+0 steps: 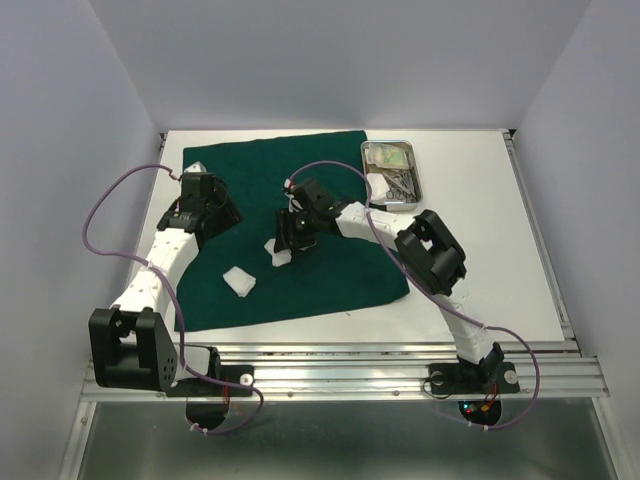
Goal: Prepare the surgical pack
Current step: Adjust the medical item in the surgical kit.
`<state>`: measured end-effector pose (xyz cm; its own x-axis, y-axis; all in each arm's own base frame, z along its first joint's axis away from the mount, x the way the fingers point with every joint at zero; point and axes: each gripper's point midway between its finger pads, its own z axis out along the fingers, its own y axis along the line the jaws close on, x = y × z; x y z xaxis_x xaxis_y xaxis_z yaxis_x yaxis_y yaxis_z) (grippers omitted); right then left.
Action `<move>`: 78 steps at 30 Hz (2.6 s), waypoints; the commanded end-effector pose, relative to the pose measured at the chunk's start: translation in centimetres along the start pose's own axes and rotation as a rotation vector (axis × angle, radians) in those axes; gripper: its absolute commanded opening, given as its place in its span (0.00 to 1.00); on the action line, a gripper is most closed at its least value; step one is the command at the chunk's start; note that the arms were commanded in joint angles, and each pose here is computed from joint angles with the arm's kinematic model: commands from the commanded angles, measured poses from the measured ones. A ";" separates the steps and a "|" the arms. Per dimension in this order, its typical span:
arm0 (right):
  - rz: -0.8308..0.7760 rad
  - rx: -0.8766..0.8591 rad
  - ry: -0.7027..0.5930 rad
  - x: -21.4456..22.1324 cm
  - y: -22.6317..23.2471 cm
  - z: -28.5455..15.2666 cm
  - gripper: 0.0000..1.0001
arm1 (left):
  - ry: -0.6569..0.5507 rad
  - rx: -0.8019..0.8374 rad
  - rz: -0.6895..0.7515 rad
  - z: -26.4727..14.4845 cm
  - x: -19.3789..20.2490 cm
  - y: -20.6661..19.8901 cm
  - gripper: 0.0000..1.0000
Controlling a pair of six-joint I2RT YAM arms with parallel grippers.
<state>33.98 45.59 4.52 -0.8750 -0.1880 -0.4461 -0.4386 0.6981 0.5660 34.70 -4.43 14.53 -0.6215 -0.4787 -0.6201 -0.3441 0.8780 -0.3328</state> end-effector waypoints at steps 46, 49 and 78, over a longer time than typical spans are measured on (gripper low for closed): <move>-0.018 0.065 -0.158 -7.8 -2.9 -6.6 0.01 | -0.051 0.004 0.003 -0.7 -1.3 0.3 0.51; -0.012 0.078 -0.135 -7.1 -3.5 -6.3 0.01 | -0.045 0.010 0.002 -0.6 -1.2 0.1 0.50; 0.025 0.179 -0.072 -4.5 -6.8 -4.7 0.04 | -0.031 0.012 0.004 -0.4 -0.9 0.2 0.50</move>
<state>39.88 39.13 6.92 -0.8618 -0.1152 -0.4941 -0.3764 0.7981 0.4705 34.78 -4.13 15.03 -0.6081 -0.4858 -0.6279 -0.3431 0.8740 -0.3440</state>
